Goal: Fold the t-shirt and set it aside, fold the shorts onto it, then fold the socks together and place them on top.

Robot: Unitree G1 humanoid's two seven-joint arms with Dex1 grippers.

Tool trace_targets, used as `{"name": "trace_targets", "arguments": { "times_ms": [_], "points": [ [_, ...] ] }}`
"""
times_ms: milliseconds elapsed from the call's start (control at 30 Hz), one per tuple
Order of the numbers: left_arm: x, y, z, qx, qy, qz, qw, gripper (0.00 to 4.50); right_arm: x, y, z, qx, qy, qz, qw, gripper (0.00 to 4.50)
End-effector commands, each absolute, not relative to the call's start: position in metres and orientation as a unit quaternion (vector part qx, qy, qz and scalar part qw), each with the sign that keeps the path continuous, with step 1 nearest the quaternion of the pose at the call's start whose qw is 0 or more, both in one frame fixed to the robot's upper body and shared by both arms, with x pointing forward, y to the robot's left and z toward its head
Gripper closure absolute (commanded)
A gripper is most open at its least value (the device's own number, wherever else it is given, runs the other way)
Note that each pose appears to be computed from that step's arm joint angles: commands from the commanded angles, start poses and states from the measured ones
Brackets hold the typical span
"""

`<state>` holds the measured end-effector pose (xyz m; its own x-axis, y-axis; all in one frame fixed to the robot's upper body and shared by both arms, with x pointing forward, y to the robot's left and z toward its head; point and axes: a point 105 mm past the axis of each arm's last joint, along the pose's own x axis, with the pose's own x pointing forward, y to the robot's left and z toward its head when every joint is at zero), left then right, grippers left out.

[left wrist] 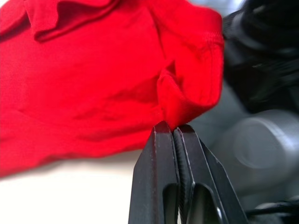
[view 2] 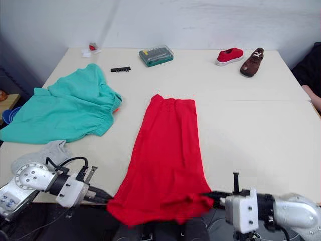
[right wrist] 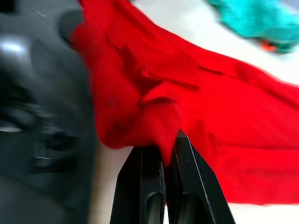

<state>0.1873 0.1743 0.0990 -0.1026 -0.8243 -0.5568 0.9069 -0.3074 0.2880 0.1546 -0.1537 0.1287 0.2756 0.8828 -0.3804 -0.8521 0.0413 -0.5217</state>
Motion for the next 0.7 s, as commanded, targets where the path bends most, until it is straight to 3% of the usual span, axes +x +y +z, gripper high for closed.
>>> {"name": "trace_targets", "arguments": {
  "times_ms": [33,200,333,500,700],
  "points": [
    [0.178,0.175,0.110,0.308,0.081,-0.752,0.576,4.50,0.145,-0.152,0.139,-0.332,-0.019,0.622,0.709,4.48],
    [0.209,0.167,0.135,0.268,0.070,-0.720,0.637,4.50,0.155,-0.159,0.151,-0.296,-0.009,0.607,0.738,4.48],
    [0.258,0.158,0.170,0.202,0.042,-0.667,0.716,4.50,0.187,-0.167,0.175,-0.228,-0.005,0.566,0.792,4.48],
    [0.324,0.156,0.205,0.069,0.041,-0.579,0.811,4.50,0.249,-0.177,0.217,-0.139,-0.018,0.498,0.855,4.48],
    [0.376,0.149,0.208,-0.001,0.047,-0.497,0.866,4.50,0.325,-0.180,0.237,-0.083,-0.019,0.421,0.903,4.48]
  ]
}}
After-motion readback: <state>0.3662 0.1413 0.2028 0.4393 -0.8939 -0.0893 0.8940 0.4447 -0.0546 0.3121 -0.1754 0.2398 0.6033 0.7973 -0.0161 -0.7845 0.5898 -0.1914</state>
